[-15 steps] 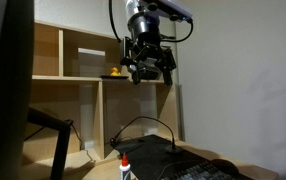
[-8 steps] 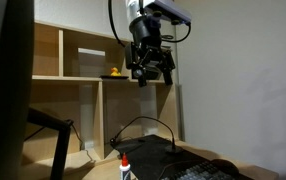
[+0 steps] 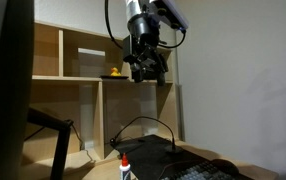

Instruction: Press a key on the keyboard

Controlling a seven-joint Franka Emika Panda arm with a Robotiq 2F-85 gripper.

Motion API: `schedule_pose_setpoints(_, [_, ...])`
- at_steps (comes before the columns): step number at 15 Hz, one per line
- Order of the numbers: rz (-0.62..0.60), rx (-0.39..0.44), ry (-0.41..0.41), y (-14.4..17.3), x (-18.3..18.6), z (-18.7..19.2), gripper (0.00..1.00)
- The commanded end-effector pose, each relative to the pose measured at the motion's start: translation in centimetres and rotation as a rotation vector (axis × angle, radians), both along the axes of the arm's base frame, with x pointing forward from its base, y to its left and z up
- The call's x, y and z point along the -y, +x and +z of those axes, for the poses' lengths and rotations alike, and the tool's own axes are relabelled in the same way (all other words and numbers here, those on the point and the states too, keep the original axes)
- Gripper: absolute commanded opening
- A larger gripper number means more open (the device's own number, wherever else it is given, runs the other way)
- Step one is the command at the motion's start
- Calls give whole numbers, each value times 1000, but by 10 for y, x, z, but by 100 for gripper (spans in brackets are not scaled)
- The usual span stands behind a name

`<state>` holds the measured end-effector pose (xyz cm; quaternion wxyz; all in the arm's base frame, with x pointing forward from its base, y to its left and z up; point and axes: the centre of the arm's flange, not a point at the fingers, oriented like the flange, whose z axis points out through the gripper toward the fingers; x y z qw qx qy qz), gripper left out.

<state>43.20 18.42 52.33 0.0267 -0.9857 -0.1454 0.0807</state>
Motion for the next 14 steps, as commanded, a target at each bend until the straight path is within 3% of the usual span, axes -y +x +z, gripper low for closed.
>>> schedule_pose_setpoints(1, [0,0,0,0,0,0,100])
schedule_pose_setpoints(2, [33,4,-43,1,3,1,100])
schedule_pose_setpoints(3, [145,-45,-37,1,6,2,100])
schedule_pose_setpoints(9, [405,-70,180,-9,-6,2,100])
schedule_pose_setpoints(10, [421,-112,220,-11,-8,3,100])
schedule_pose_setpoints(11, [368,-56,162,-10,-10,-1,100])
schedule_pose_setpoints(14, [404,-82,200,-14,-10,-1,100])
